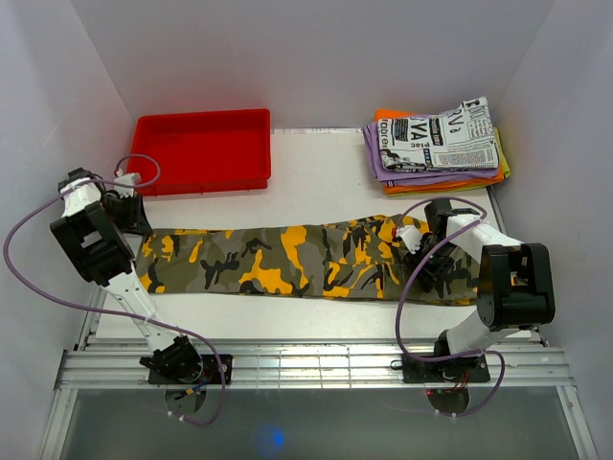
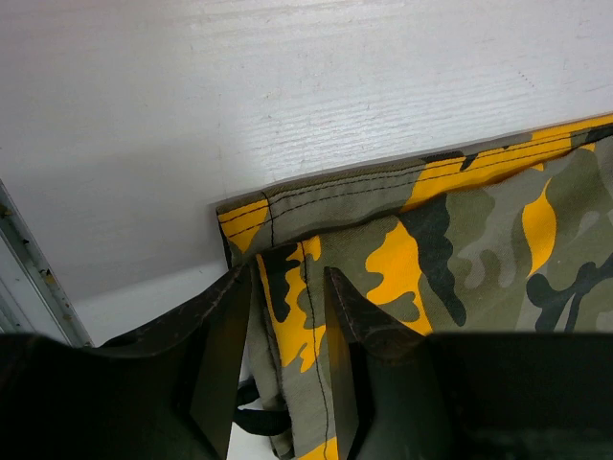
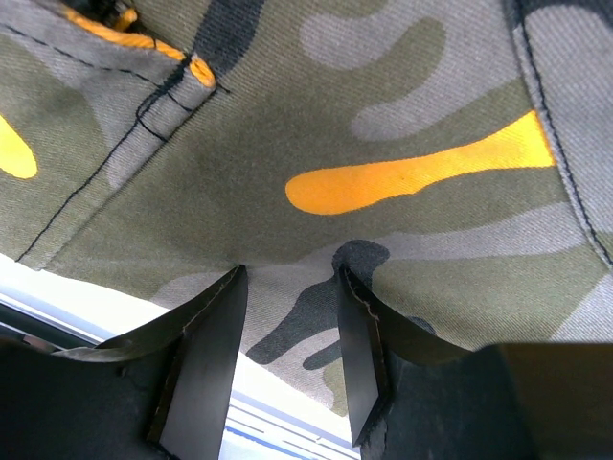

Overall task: Fold and stack the trousers
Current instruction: Fold the trousers

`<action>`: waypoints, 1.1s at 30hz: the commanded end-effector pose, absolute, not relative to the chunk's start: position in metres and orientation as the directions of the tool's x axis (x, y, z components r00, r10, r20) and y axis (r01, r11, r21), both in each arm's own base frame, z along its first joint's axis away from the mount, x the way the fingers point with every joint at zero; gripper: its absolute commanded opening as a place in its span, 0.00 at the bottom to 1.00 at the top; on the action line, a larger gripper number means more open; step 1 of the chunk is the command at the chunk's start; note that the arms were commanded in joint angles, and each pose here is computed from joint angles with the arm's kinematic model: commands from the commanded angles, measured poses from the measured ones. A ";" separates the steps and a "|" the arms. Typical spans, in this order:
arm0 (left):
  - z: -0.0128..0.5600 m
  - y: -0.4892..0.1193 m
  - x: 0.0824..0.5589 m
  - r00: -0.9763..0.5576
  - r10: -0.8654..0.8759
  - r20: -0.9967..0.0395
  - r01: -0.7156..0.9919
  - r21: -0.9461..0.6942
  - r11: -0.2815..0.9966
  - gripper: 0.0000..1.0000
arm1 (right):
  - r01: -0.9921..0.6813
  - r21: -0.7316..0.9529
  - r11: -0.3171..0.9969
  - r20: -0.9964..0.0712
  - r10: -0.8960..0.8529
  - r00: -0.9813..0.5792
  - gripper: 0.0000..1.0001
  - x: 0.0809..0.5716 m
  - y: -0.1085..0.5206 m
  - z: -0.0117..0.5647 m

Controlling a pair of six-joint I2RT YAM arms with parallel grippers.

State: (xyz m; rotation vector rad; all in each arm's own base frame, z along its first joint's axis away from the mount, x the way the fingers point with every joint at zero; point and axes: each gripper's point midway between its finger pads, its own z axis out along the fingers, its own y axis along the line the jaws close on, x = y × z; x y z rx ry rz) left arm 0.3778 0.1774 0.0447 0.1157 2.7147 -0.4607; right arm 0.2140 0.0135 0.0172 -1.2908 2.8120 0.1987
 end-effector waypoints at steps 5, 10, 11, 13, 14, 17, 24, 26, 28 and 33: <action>0.063 0.178 0.376 -0.906 0.040 -0.422 0.165 -0.263 0.950 0.48 | -0.758 0.139 0.637 -0.103 -0.752 -0.651 0.48 0.211 0.022 0.013; 0.058 0.171 0.374 -0.910 0.043 -0.411 0.171 -0.281 0.944 0.47 | -0.759 0.135 0.636 -0.100 -0.754 -0.650 0.48 0.209 0.021 0.013; 0.058 0.169 0.373 -0.911 0.044 -0.410 0.173 -0.283 0.943 0.47 | -0.758 0.136 0.638 -0.100 -0.753 -0.651 0.48 0.209 0.021 0.013; 0.057 0.167 0.371 -0.913 0.043 -0.406 0.173 -0.288 0.942 0.47 | -0.759 0.139 0.636 -0.099 -0.754 -0.650 0.48 0.208 0.021 0.012; 0.057 0.166 0.372 -0.913 0.045 -0.406 0.174 -0.286 0.942 0.47 | -0.759 0.138 0.636 -0.100 -0.754 -0.650 0.48 0.208 0.021 0.012; 0.058 0.166 0.372 -0.910 0.043 -0.412 0.174 -0.285 0.943 0.44 | -0.758 0.137 0.637 -0.101 -0.753 -0.651 0.48 0.208 0.021 0.012; 0.071 0.174 0.387 -0.889 0.022 -0.457 0.156 -0.257 0.954 0.24 | -0.761 0.122 0.638 -0.083 -0.757 -0.648 0.46 0.207 0.017 0.010; 0.075 0.178 0.392 -0.881 0.022 -0.474 0.152 -0.239 0.959 0.12 | -0.760 0.121 0.638 -0.076 -0.758 -0.648 0.46 0.205 0.016 0.008; 0.081 0.182 0.397 -0.868 0.028 -0.495 0.152 -0.212 0.965 0.04 | -0.761 0.114 0.639 -0.071 -0.758 -0.648 0.46 0.205 0.014 0.007; 0.089 0.190 0.403 -0.854 0.032 -0.520 0.139 -0.168 0.976 0.00 | -0.758 0.096 0.645 -0.051 -0.758 -0.651 0.45 0.204 0.009 0.003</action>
